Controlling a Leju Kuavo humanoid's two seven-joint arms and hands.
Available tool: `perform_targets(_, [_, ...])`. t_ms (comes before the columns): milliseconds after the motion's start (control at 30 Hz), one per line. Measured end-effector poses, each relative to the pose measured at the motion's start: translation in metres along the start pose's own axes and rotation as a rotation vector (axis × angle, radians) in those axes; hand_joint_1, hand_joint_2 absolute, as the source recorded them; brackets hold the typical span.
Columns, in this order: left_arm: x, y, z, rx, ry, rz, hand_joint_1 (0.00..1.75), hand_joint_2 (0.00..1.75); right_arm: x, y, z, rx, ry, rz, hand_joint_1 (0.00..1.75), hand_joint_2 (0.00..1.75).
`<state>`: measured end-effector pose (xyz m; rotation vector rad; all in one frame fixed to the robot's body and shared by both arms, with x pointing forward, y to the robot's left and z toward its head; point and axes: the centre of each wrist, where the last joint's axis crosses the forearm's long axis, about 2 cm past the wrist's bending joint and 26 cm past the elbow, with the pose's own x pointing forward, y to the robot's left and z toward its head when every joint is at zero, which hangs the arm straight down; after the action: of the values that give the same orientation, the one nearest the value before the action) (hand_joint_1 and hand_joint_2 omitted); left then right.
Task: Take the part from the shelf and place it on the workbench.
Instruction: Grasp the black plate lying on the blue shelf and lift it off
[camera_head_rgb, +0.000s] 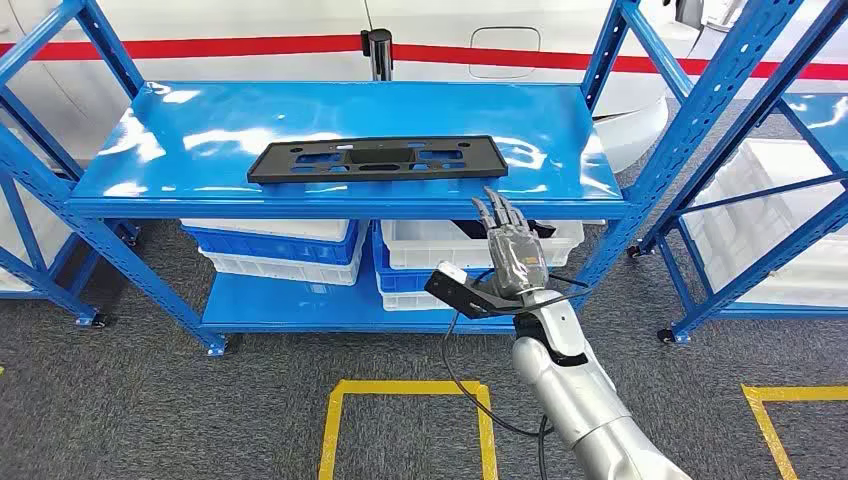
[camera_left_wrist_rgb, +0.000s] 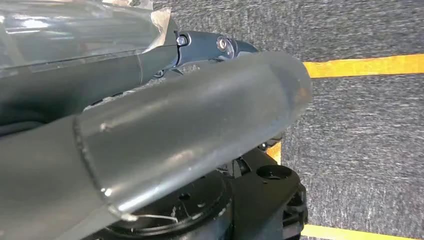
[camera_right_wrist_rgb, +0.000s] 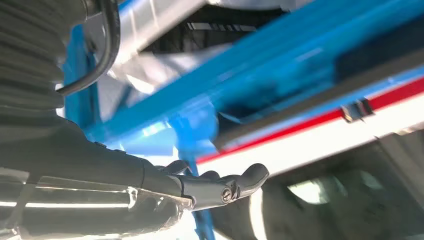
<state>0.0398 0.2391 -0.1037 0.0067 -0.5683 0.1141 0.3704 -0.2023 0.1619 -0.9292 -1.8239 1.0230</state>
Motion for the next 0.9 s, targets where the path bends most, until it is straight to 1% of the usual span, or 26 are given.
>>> perform_targets(67, [0.0,0.001,0.0,0.004,0.005,0.0,0.0,0.0,0.005,-0.001,-0.002,-0.01,-0.022,0.025,0.0,1.75])
perform_targets(267, [-0.001,0.01,-0.003,0.034,0.034,0.008,0.0,0.0,0.035,-0.001,-0.006,-0.075,-0.175,0.166,0.0,1.75])
perform_targets(500, [0.0,0.021,-0.007,0.065,0.058,0.024,0.0,0.0,0.07,0.004,-0.005,-0.163,-0.395,0.315,0.0,1.75])
perform_targets(767, [0.003,0.035,-0.01,0.106,0.056,0.066,0.0,0.0,0.119,0.011,-0.002,-0.274,-0.66,0.425,0.0,1.75])
perform_targets(900, [0.006,0.038,-0.011,0.111,0.043,0.069,0.0,0.0,0.126,0.013,-0.001,-0.295,-0.724,0.446,0.0,1.75])
